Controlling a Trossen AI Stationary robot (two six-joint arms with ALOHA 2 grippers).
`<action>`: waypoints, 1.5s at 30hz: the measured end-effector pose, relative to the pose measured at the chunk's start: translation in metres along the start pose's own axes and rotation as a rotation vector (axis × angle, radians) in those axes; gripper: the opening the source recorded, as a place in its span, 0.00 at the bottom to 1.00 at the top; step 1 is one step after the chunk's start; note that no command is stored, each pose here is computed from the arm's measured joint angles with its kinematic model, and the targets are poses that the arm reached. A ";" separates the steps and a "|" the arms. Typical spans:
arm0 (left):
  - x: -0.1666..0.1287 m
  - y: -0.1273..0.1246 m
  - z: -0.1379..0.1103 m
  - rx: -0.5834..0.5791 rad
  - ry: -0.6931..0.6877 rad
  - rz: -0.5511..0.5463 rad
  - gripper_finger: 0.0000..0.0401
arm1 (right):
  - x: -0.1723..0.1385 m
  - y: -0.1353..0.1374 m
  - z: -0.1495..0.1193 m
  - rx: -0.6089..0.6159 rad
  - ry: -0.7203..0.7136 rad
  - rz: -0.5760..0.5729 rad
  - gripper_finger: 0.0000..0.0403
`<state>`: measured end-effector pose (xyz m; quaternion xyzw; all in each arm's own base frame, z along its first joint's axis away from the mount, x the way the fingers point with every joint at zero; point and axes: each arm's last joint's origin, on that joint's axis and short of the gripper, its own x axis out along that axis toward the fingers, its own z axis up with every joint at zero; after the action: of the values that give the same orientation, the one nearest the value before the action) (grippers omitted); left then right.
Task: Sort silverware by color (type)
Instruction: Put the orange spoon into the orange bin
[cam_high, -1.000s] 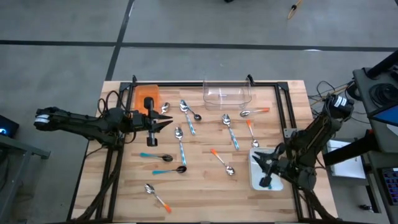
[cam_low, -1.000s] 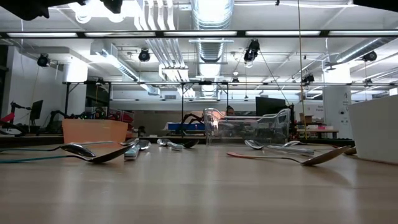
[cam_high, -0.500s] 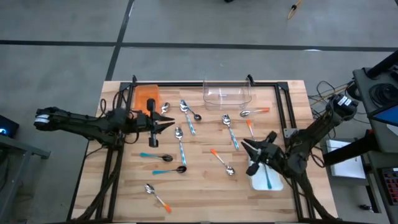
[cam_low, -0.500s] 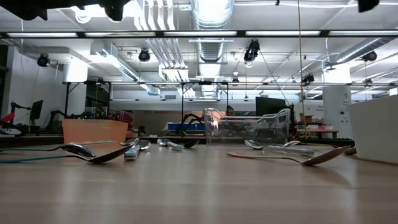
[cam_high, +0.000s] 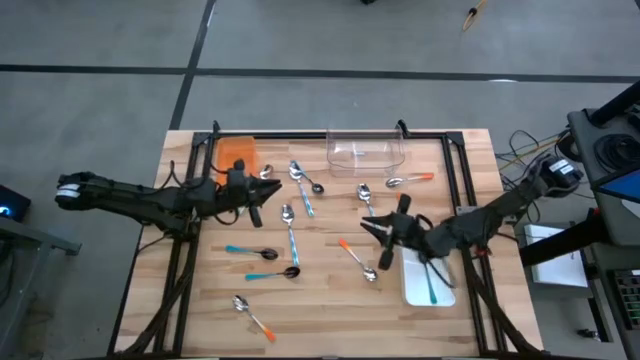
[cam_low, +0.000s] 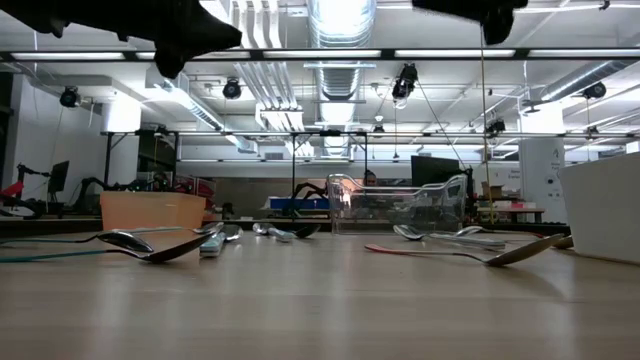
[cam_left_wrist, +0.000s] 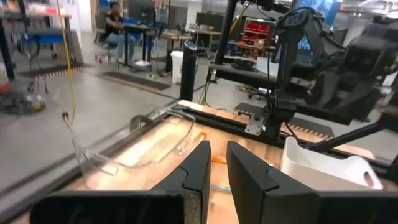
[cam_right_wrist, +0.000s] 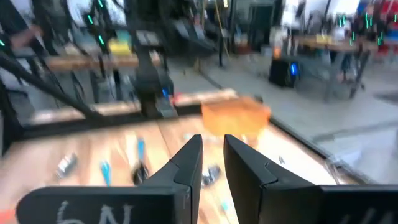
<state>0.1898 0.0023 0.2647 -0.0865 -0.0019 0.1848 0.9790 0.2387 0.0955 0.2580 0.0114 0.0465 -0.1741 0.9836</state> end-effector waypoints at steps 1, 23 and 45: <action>0.000 0.000 -0.001 -0.019 0.006 0.001 0.09 | 0.003 -0.003 -0.002 -0.007 0.039 -0.010 0.13; 0.024 -0.012 0.009 -0.260 0.411 0.200 0.09 | 0.000 -0.034 -0.022 -0.226 0.608 -0.118 0.13; 0.034 -0.093 -0.038 0.099 1.394 -0.018 0.09 | -0.011 -0.044 -0.034 -0.523 0.760 -0.093 0.13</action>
<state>0.2566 -0.0765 0.2425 -0.1401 0.6343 0.0781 0.7563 0.2102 0.0590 0.2245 -0.1763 0.4467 -0.1838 0.8577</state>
